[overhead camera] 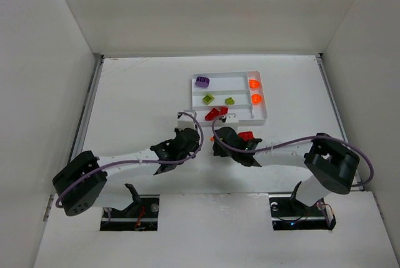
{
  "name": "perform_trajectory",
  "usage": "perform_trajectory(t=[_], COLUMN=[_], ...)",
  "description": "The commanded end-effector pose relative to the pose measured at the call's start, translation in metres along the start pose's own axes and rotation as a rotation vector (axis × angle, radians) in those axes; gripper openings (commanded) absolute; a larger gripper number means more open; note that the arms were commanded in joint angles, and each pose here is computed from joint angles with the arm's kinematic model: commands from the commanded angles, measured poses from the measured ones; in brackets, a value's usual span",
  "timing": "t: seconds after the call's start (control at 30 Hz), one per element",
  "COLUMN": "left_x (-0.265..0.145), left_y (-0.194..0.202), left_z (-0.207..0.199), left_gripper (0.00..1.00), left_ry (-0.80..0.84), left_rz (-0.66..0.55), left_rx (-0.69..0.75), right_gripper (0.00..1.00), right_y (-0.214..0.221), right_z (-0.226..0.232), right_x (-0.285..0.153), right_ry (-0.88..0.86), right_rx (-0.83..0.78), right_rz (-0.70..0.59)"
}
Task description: Sort the legos into containers by color
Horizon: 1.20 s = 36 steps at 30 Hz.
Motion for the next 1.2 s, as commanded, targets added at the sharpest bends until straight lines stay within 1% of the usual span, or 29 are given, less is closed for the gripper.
perform_trajectory(t=[0.0, 0.27, 0.5, 0.6, 0.8, 0.93, 1.03, 1.17], left_x=[-0.008, -0.017, -0.012, -0.009, -0.006, -0.006, -0.006, -0.007], left_y=[-0.008, -0.015, -0.015, -0.014, -0.012, -0.012, -0.012, -0.012], left_z=[-0.001, 0.014, 0.022, 0.021, 0.021, 0.021, 0.021, 0.02], left_gripper=[0.16, 0.17, 0.17, 0.17, 0.17, 0.17, 0.17, 0.17], left_ry=[0.034, 0.049, 0.06, 0.066, 0.064, 0.063, 0.063, 0.068], left_rz=[-0.042, -0.08, -0.08, -0.073, -0.07, -0.069, -0.069, -0.072], left_rx=[-0.044, -0.089, -0.114, -0.117, -0.117, -0.116, -0.116, -0.121], right_gripper=[0.48, 0.45, 0.44, 0.4, 0.26, 0.19, 0.18, 0.18], right_y=[-0.018, -0.019, -0.017, -0.016, -0.017, -0.02, -0.024, -0.035], right_z=[0.009, -0.003, 0.001, 0.001, 0.001, 0.003, 0.005, 0.018], right_x=[0.006, 0.022, 0.032, 0.036, 0.035, 0.031, 0.023, -0.002], right_ry=[0.032, 0.134, 0.145, 0.15, 0.151, 0.138, 0.123, 0.056], right_rx=[0.019, 0.019, 0.001, -0.012, -0.019, -0.012, 0.0, 0.021], right_rz=[-0.05, -0.032, -0.024, -0.022, -0.025, -0.033, -0.048, -0.082])
Point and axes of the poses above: each gripper's point midway between its finger pads, its own x axis out along the fingers, its own z axis along the line the jaws close on, y = z × x, the point moved 4 cm from there along -x, back along the fingers, and after that the axes turned 14 degrees about x, right-handed, at the moved point
